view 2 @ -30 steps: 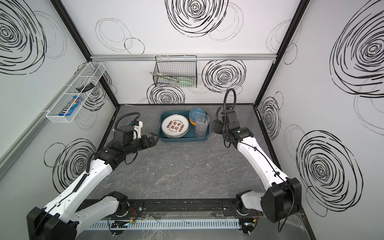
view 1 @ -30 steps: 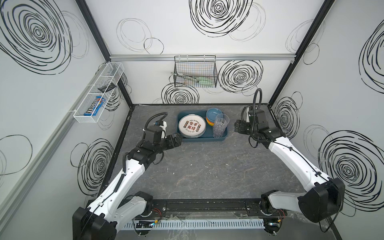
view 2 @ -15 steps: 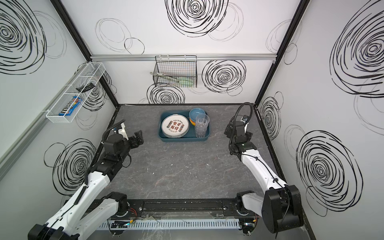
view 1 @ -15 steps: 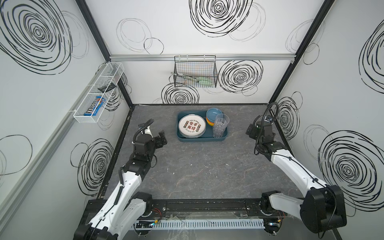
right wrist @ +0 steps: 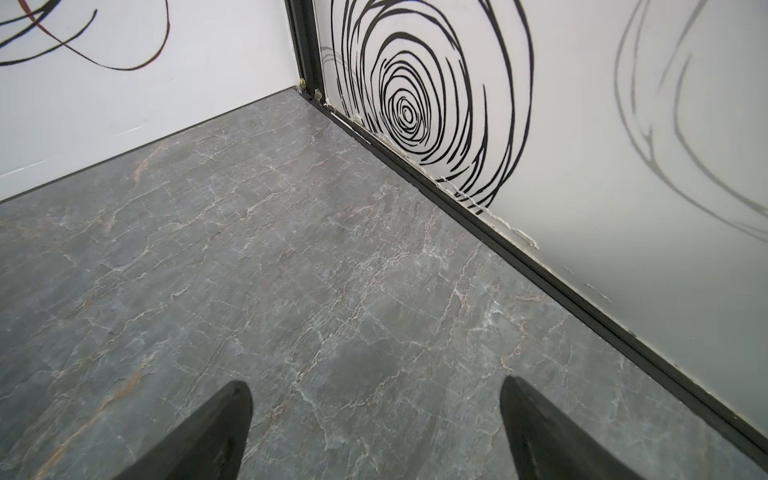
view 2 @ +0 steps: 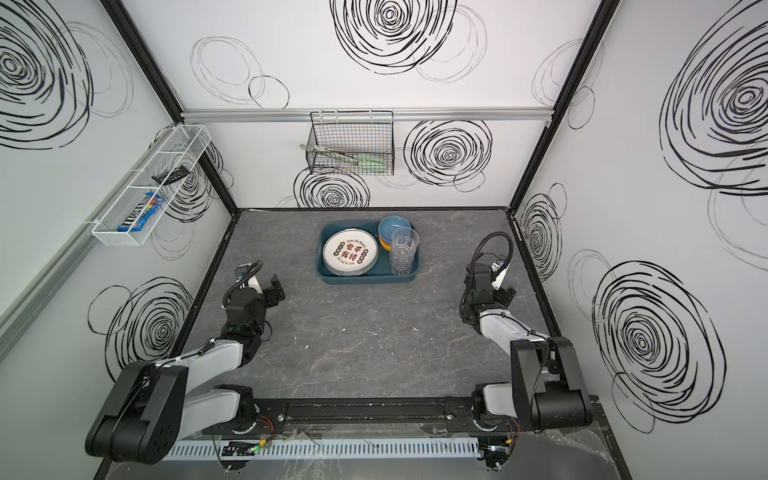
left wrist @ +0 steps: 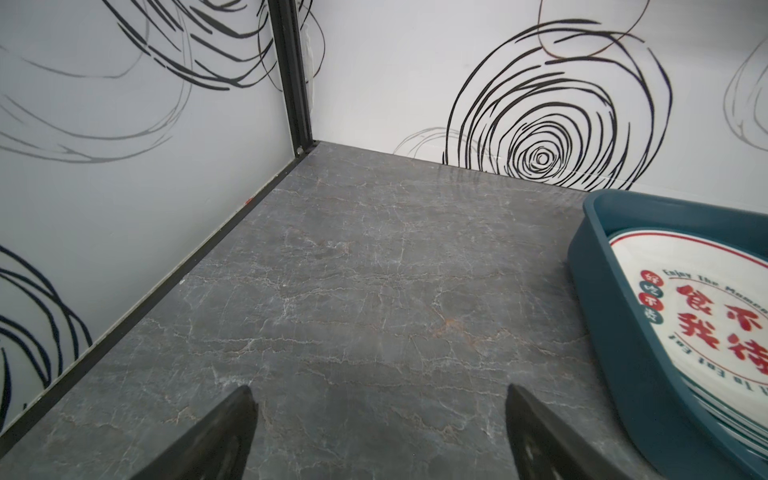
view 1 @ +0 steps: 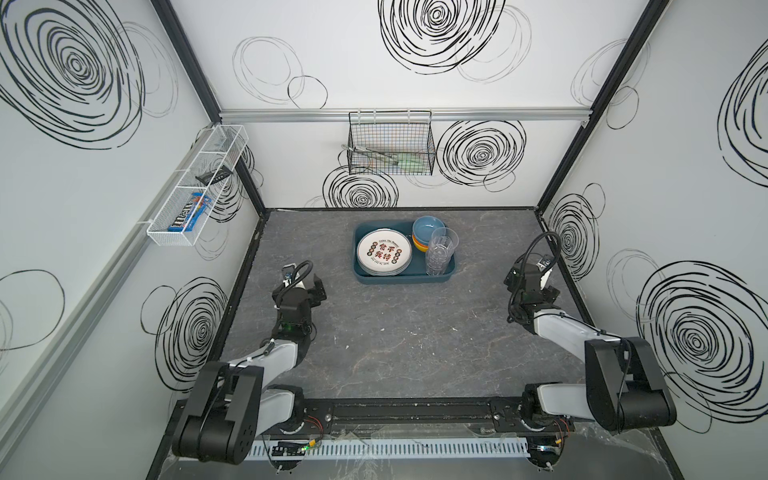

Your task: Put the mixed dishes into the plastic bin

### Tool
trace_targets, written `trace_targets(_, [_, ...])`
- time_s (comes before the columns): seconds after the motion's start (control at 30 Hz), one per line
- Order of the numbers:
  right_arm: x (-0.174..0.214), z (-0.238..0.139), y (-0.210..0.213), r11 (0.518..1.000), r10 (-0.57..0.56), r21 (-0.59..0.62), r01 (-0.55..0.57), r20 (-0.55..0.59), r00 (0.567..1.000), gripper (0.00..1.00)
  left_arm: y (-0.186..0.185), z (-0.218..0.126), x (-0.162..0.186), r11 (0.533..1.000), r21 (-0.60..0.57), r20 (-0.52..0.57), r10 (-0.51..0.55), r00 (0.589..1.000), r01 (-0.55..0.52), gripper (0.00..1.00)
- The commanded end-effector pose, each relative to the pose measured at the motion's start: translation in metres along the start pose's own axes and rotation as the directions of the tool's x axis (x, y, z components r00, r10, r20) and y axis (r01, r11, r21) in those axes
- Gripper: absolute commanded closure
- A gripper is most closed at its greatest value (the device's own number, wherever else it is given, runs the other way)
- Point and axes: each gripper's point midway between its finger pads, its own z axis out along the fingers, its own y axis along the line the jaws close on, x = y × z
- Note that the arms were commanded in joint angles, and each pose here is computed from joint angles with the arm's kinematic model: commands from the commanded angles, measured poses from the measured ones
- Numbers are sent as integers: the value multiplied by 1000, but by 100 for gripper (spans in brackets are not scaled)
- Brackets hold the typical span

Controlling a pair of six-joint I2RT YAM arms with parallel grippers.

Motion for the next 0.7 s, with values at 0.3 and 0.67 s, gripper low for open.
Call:
trace_targets(0.3, [-10,-15,53,930,-93,-336,147,173,980,3,-21,-13,-31,994,102,263,13,965,-41,4])
trace_targets(0.67, [0,-16,54,841,-55,-509,185,259,964,3,-28,-13,-30,995,70,282,51,958,-74,4])
